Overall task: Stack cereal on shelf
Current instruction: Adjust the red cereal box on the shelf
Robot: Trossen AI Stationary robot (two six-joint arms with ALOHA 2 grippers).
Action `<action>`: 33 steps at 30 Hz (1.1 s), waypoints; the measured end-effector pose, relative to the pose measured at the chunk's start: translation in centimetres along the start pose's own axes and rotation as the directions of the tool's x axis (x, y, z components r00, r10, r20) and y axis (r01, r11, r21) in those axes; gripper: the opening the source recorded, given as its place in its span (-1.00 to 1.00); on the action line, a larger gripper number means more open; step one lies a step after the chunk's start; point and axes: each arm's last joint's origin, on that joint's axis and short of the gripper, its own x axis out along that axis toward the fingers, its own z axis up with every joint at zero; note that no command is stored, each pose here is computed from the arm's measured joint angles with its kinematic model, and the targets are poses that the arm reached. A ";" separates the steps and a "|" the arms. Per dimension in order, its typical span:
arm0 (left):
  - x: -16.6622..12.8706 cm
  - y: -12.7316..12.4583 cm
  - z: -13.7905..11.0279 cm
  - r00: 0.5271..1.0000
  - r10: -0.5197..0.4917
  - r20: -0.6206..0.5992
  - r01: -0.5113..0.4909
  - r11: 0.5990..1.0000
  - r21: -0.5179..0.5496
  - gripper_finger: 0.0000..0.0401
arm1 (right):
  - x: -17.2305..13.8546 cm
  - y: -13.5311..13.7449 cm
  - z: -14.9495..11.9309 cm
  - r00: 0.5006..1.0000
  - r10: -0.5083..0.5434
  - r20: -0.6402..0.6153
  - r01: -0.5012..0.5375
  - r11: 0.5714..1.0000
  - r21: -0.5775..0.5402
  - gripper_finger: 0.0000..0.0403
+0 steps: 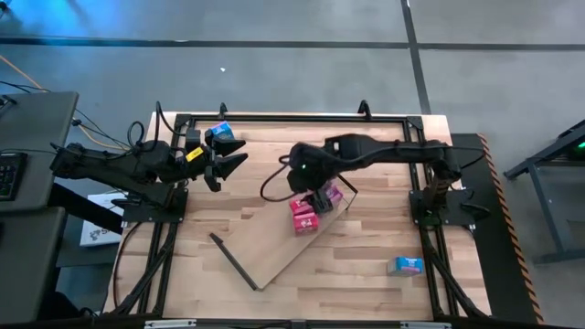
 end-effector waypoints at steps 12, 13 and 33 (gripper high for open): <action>0.0 0.0 -0.5 0.997 -0.040 -0.067 0.041 0.999 0.021 0.22 | -3.2 4.2 -2.3 0.982 0.185 -0.049 -0.174 0.971 0.164 -0.56; 0.0 0.0 -0.5 0.997 -0.039 -0.067 0.041 0.999 0.022 0.22 | -3.4 4.9 -2.8 0.980 0.193 -0.043 -0.182 0.966 0.185 -0.69; 0.0 -0.2 -0.6 0.989 -0.110 -0.094 0.123 0.982 0.140 0.22 | -1.9 19.4 -14.0 0.909 0.052 0.414 -0.407 0.325 0.854 -0.99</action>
